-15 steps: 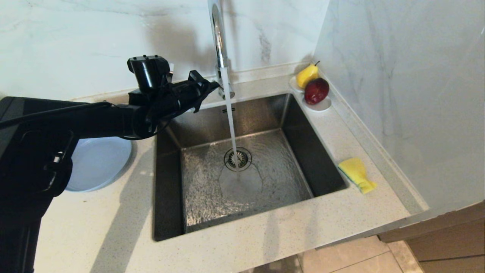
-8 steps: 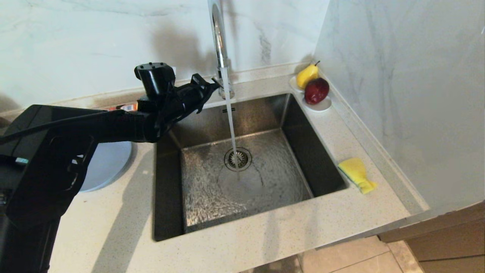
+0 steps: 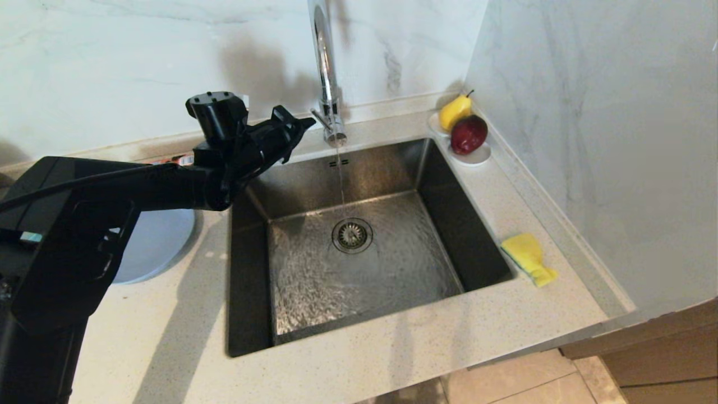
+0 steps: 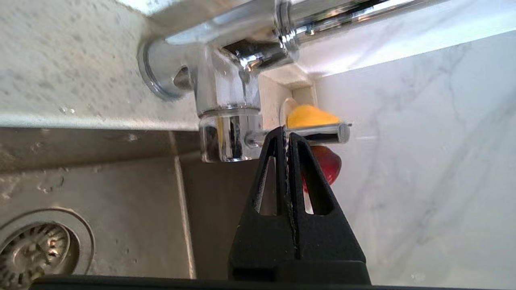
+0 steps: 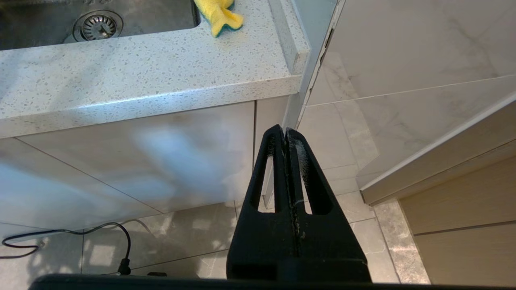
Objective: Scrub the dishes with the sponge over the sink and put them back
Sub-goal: Turn off the faucet, then place the bowl on the plate
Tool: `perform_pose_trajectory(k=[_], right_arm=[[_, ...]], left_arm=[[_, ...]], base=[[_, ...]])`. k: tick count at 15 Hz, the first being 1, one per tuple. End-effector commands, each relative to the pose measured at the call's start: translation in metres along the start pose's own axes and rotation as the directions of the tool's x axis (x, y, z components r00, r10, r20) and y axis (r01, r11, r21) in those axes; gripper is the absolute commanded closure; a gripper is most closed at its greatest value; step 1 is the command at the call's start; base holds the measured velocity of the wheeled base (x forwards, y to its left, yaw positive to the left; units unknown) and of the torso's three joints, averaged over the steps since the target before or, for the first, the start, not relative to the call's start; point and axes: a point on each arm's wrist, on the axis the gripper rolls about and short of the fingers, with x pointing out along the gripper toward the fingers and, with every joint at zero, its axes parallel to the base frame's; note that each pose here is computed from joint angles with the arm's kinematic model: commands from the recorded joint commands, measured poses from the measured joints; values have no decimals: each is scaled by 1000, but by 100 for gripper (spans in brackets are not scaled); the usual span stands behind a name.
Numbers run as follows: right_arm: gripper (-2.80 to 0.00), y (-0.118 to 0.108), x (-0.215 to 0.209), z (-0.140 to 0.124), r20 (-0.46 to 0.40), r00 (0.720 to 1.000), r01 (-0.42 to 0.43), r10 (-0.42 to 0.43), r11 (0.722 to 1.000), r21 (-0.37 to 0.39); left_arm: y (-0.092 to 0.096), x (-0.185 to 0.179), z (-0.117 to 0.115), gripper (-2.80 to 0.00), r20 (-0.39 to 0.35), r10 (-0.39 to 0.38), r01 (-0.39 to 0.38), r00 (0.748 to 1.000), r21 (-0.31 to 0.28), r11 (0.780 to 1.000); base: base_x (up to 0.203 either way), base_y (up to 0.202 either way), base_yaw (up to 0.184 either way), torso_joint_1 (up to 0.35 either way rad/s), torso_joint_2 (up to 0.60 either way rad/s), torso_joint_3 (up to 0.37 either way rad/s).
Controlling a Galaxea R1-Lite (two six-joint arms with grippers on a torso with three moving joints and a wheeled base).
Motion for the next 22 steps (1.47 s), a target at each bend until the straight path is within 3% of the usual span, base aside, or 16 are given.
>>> perform_pose_trajectory(k=[1,6,9,12,14,16,17,20,22], right_arm=[[0,0,0,0,-2,1000,0,0,1000,0],[0,0,0,0,-2,1000,0,0,1000,0],[0,0,0,0,-2,1000,0,0,1000,0],[0,0,0,0,-2,1000,0,0,1000,-1],[0,0,0,0,-2,1000,0,0,1000,0],[0,0,0,0,-2,1000,0,0,1000,0],[0,0,0,0,-2,1000,0,0,1000,0],[0,0,0,0,-2,1000,0,0,1000,0],[0,0,0,0,-2,1000,0,0,1000,0]], left_arm=[[1,-1,3,0,10,-10,10,1000,1,1000],[-6,-3,7,0,23,-17,17,1000,6,1000],[-15,-16,8,0,21,21,-21,1000,0,1000],[-55,-52,19,0,33,28,-30,999,59,998],[-82,-86,23,0,42,48,-55,998,164,985],[-108,-127,25,0,86,105,-127,991,316,940],[-119,-149,23,0,131,147,-187,981,393,900],[-150,-229,8,0,269,238,-353,933,567,744],[-167,-287,-8,0,329,241,-400,913,612,682]], base=[[0,0,0,0,0,0],[0,0,0,0,0,0],[0,0,0,0,0,0],[0,0,0,0,0,0],[0,0,0,0,0,0],[0,0,0,0,0,0],[0,0,0,0,0,0],[0,0,0,0,0,0],[0,0,0,0,0,0]])
